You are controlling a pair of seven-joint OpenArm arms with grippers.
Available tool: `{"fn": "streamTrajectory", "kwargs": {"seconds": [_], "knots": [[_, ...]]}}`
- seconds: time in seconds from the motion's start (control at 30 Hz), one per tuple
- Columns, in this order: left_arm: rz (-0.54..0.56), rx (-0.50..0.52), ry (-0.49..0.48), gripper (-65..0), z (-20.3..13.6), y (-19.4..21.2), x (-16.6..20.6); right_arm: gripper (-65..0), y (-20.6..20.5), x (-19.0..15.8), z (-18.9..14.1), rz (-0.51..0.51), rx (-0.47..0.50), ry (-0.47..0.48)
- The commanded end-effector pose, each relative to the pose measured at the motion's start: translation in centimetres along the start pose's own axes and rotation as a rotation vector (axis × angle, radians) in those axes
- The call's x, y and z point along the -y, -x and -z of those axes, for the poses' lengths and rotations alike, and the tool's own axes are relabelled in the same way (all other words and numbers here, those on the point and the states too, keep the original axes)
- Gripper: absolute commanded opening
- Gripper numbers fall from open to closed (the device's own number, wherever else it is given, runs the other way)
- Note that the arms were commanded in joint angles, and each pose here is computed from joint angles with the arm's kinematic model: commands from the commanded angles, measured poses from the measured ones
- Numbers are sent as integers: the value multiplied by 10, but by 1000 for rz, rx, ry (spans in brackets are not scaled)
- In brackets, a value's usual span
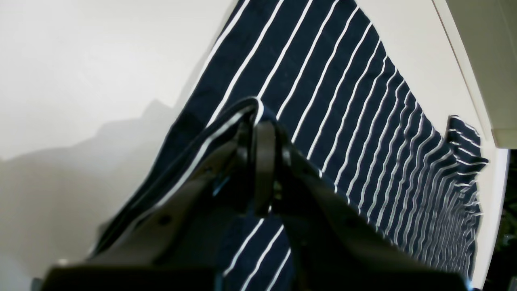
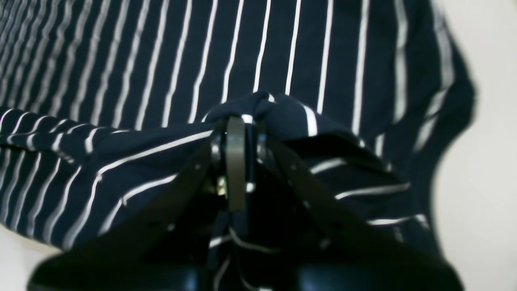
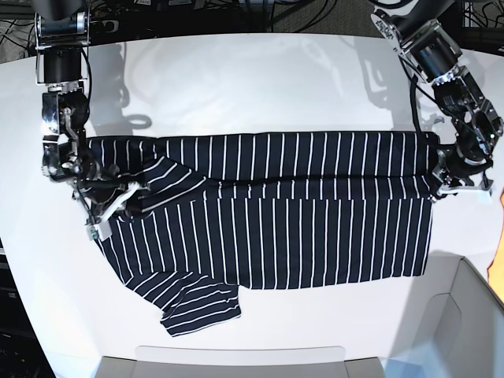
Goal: Fold the T-shirt properly
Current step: 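Drag the folded edge back toward the robot with both grippers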
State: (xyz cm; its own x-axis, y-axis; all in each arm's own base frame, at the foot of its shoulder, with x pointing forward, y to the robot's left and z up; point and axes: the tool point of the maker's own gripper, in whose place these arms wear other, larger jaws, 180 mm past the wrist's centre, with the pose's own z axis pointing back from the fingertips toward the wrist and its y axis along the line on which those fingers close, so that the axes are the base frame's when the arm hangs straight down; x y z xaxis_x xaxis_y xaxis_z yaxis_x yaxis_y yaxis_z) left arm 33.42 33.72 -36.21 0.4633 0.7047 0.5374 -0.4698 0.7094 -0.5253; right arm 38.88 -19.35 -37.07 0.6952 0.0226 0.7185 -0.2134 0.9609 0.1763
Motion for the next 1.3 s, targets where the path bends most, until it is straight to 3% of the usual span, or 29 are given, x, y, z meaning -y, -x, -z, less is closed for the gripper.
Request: {"fn": "streamTrajectory", "kwargs": {"seconds": [0.0, 0.2, 0.23, 0.33, 0.43, 0.5, 0.7, 0.8, 0.9, 1.03, 1.1, 1.27], "knots": [[16, 48, 17, -650, -2, -21, 9, -650, -25, 7, -2, -32, 67, 21], [17, 29, 32, -650, 5, -18, 16, -650, -24, 0, 11, -105, 78, 30], [16, 28, 32, -638, 5, -17, 16, -630, -25, 0, 10, -105, 82, 30], [24, 42, 35, -518, 2, -21, 18, -489, -29, 3, 8, -109, 91, 37], [45, 70, 42, -506, -5, -30, 24, -396, -43, -2, 3, -130, 127, 31], [57, 86, 47, -509, -8, -34, 28, -382, -60, 1, -7, -126, 179, 42], [98, 140, 29, -510, -27, -41, 24, -383, -96, 19, -40, -92, 309, 93], [117, 190, 14, -523, -45, -48, 20, -384, -93, 27, -55, -80, 334, 119], [218, 130, 26, -650, -43, -23, 34, -455, -64, 24, -61, -98, 251, 125], [308, 40, 67, -650, -27, 8, 57, -647, -33, 21, -58, -90, 154, 120], [344, 16, 54, -650, -23, 16, 59, -650, -23, 21, -53, -72, 131, 117], [566, -72, -78, -650, 2, 48, 52, -650, 16, 29, -32, -49, 7, 113]]}}
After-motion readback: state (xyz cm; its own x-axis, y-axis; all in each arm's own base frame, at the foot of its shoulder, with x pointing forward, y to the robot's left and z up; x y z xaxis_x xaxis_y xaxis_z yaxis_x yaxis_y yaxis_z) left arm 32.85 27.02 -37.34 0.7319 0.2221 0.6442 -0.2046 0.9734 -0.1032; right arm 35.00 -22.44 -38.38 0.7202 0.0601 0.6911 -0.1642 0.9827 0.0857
